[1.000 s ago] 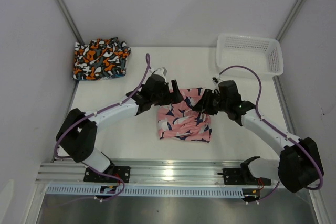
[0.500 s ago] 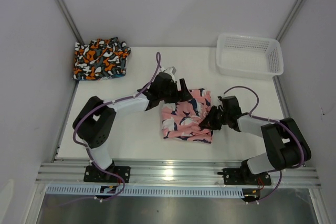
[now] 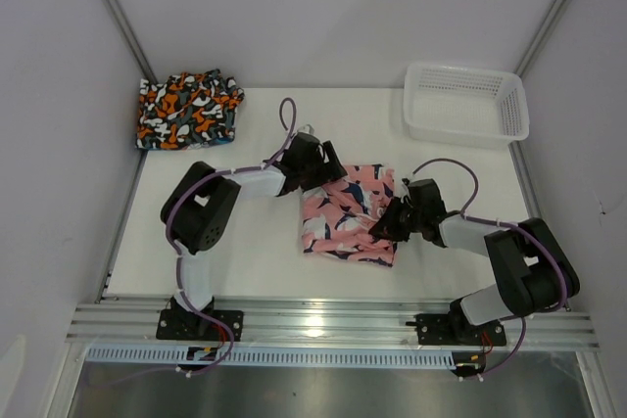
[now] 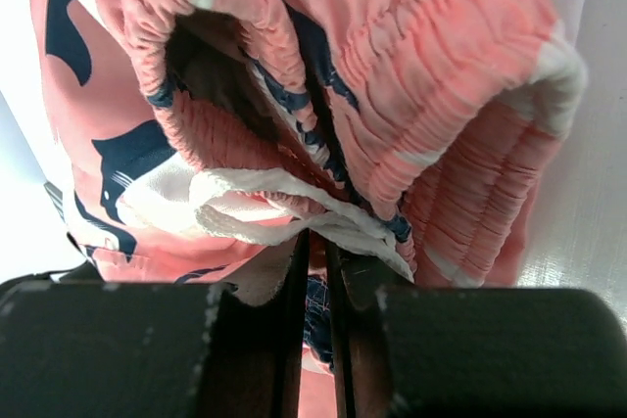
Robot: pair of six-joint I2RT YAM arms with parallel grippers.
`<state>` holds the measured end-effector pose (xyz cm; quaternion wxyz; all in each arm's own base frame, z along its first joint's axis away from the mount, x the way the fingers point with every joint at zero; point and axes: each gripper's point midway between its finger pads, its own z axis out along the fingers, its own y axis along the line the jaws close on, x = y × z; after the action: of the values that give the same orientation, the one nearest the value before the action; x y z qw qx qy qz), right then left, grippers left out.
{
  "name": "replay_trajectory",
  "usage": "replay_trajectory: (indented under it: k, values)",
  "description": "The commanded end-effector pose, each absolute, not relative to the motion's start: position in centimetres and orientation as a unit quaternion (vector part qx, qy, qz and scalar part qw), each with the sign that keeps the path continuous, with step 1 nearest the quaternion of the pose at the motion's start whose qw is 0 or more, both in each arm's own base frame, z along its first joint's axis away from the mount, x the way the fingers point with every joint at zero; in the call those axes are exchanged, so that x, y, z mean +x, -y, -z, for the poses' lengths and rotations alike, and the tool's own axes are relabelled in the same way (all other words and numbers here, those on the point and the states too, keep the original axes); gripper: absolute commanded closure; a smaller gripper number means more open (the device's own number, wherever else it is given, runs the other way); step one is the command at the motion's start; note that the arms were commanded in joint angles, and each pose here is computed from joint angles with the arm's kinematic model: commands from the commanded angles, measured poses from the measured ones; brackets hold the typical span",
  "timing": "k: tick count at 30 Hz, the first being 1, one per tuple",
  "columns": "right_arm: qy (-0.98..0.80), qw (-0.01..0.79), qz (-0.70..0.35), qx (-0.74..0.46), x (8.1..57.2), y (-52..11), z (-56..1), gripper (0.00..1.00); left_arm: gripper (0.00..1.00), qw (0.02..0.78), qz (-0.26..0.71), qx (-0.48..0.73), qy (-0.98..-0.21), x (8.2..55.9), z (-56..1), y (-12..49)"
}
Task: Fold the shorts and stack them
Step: Fold the shorts
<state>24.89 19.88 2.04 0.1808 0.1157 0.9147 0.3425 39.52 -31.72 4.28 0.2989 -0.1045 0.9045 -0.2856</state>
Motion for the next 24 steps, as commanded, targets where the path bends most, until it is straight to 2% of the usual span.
replay_trajectory:
  k: [1,6,11,14,19,24]
  values:
    - [-0.928,0.188,-0.301,0.117,24.9,-18.6,-1.2,0.85,0.12,0.305,0.252,-0.136,-0.908,41.1,-2.7,29.8]
    - [-0.918,0.209,-0.322,0.1,26.2,-19.5,-4.3,0.84,0.12,0.351,0.287,-0.108,-0.885,41.6,-8.2,30.2]
    - [-0.892,0.26,-0.362,0.069,28.8,-21.3,-9.8,0.83,0.1,0.384,0.347,-0.077,-0.852,39.9,-15.6,30.6]
    - [-0.877,0.275,-0.391,0.054,29.9,-22.4,-11.9,0.82,0.09,0.392,0.362,-0.072,-0.843,38.1,-17.6,29.9]
    - [-0.852,0.282,-0.44,0.044,32.1,-24.0,-13.1,0.81,0.09,0.389,0.377,-0.063,-0.838,34.7,-17.6,28.9]
    - [-0.851,0.252,-0.454,0.08,34.4,-23.4,-9.1,0.8,0.08,0.382,0.397,-0.036,-0.834,31.1,-16.0,29.3]
